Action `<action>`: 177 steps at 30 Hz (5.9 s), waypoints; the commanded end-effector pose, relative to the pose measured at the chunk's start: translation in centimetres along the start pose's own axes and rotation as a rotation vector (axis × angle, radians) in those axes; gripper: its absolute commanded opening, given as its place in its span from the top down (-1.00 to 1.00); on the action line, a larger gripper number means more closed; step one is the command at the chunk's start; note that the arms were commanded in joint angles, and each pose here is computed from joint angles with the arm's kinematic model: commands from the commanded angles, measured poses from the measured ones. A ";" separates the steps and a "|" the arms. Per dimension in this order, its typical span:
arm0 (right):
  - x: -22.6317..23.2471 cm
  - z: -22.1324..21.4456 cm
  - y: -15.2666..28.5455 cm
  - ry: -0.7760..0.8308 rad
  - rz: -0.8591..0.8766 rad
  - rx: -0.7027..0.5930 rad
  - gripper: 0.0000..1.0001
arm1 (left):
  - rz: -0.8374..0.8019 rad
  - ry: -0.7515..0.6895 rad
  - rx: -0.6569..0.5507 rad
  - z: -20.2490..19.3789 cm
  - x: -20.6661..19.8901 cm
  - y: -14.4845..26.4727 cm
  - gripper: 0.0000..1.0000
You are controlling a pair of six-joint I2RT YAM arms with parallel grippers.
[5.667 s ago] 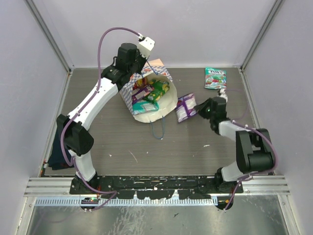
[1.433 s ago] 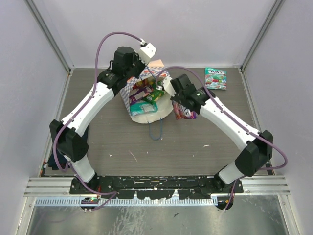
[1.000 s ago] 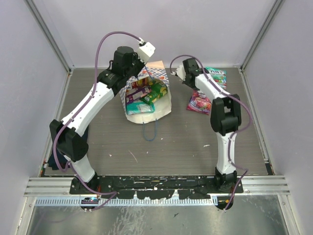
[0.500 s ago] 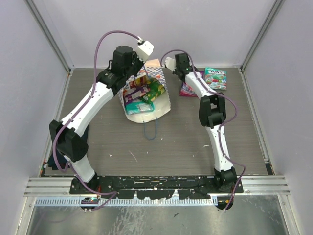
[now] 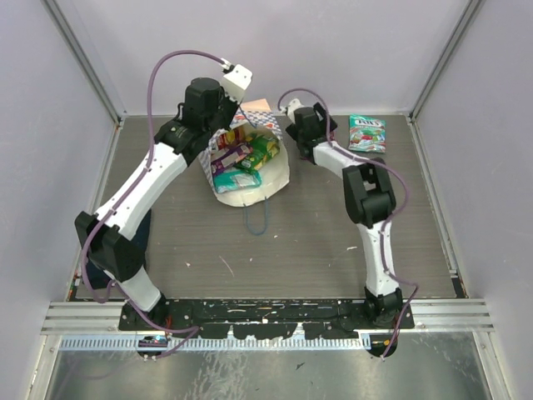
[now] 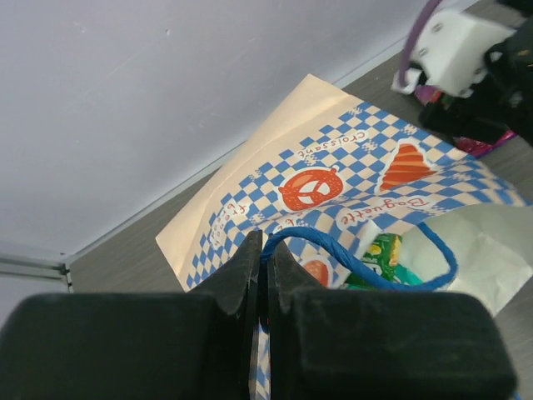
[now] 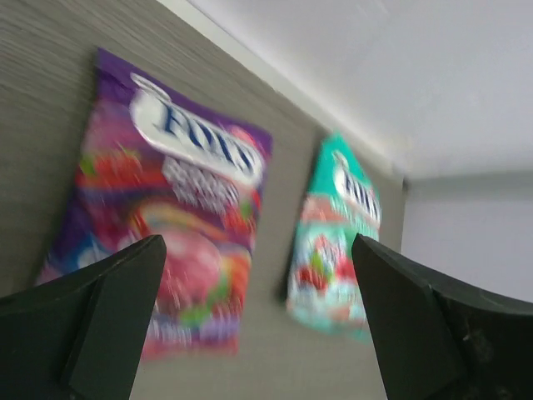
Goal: Take the snacks out of the paper bag
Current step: Adjust the snack at the center of the board, then take out the snack from the paper bag, then place the snack at the center of the board.
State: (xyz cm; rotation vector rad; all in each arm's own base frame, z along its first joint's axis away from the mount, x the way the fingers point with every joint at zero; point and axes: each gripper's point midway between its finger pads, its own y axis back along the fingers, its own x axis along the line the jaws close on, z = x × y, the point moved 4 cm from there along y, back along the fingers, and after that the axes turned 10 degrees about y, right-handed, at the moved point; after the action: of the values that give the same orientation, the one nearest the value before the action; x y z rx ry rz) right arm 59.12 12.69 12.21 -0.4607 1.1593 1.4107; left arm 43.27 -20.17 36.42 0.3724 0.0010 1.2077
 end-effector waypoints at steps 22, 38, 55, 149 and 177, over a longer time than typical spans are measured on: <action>11.6 10.4 37.9 -1.396 0.730 -0.391 -0.92 | 0.108 0.059 -0.133 3.7 2.9 2.6 1.00; 19.0 13.5 27.8 -2.088 0.762 -0.080 -0.76 | 0.077 0.040 -0.143 4.4 3.1 3.5 1.00; 22.9 13.8 22.0 -2.014 0.759 -0.012 0.98 | 0.043 0.032 -0.129 4.3 2.6 2.9 1.00; 4.3 -19.6 21.4 -1.278 0.333 0.518 -0.45 | 0.125 0.023 -0.152 4.0 5.1 5.0 0.90; -2.6 -26.5 10.5 -1.567 -0.039 0.790 -0.14 | 0.100 0.034 -0.149 4.0 4.7 5.0 0.90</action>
State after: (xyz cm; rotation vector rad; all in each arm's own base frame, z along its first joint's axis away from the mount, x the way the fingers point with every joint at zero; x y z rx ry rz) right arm 41.52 -7.93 6.67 1.0624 0.2097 0.7980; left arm 42.36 -16.07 37.65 0.3751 -0.0194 1.2886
